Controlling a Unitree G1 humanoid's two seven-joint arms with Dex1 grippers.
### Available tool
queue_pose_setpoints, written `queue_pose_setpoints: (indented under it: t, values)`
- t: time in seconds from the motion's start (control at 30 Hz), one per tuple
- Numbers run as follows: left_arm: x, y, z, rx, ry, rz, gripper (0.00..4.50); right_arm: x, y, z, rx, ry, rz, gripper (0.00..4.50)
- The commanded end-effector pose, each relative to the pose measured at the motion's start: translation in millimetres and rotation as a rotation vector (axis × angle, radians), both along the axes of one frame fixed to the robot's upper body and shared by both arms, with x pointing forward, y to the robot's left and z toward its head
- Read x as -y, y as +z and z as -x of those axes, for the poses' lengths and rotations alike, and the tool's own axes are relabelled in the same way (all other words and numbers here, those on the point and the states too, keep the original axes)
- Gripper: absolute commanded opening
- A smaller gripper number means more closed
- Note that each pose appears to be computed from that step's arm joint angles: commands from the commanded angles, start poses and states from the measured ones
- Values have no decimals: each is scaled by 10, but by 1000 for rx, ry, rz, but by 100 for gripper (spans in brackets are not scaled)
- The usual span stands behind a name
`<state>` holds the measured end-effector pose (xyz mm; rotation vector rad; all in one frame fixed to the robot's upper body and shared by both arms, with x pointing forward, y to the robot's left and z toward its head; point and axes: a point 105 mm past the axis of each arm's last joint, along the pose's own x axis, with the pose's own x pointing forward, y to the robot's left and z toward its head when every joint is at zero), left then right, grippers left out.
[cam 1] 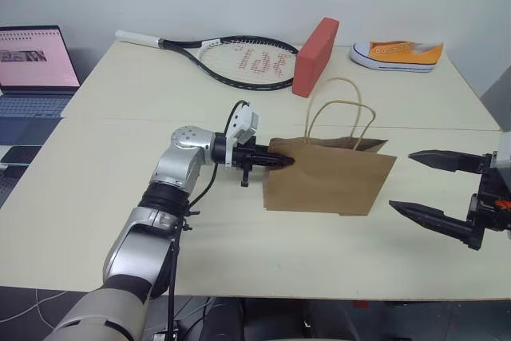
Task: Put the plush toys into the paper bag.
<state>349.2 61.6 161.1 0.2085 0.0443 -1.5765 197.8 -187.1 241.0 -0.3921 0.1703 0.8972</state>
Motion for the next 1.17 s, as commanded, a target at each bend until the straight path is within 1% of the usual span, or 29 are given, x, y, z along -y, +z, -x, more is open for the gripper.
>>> queue_pose_setpoints:
  t: [0.03, 0.17, 0.33, 0.37, 0.53, 0.6, 0.67, 0.77, 0.9, 1.03, 1.17]
  values:
    - [4, 107, -32, 74, -5, -13, 158, -28, 32, 16, 19, 11, 14, 450]
    - [-51, 88, -25, 89, -1, -41, 280, -40, 21, 16, 14, 20, 17, 450]
    - [-254, 25, -6, 132, 55, -123, 441, -23, 4, -9, 7, 19, 26, 450]
    - [-309, 11, -8, 139, 79, -134, 449, -20, -1, -22, 9, 19, 27, 450]
    - [-577, 25, 39, 184, 190, -168, 449, 14, 26, -119, 47, 21, 32, 450]
    - [-712, 43, 45, 207, 264, -195, 449, 61, 41, -171, 69, 18, 44, 450]
    - [-975, 124, 118, 227, 387, -219, 449, 200, 55, -239, 59, 8, 74, 450]
    - [-1179, 226, 296, 221, 466, -232, 449, 379, 80, -285, 22, 3, 115, 450]
    - [-1406, 360, 480, 200, 531, -259, 449, 586, 151, -304, -6, -3, 171, 450]
    - [-1584, 458, 555, 187, 569, -292, 449, 726, 201, -304, -33, -8, 198, 450]
    - [-1623, 484, 616, 173, 556, -300, 449, 769, 201, -310, -40, -6, 203, 450]
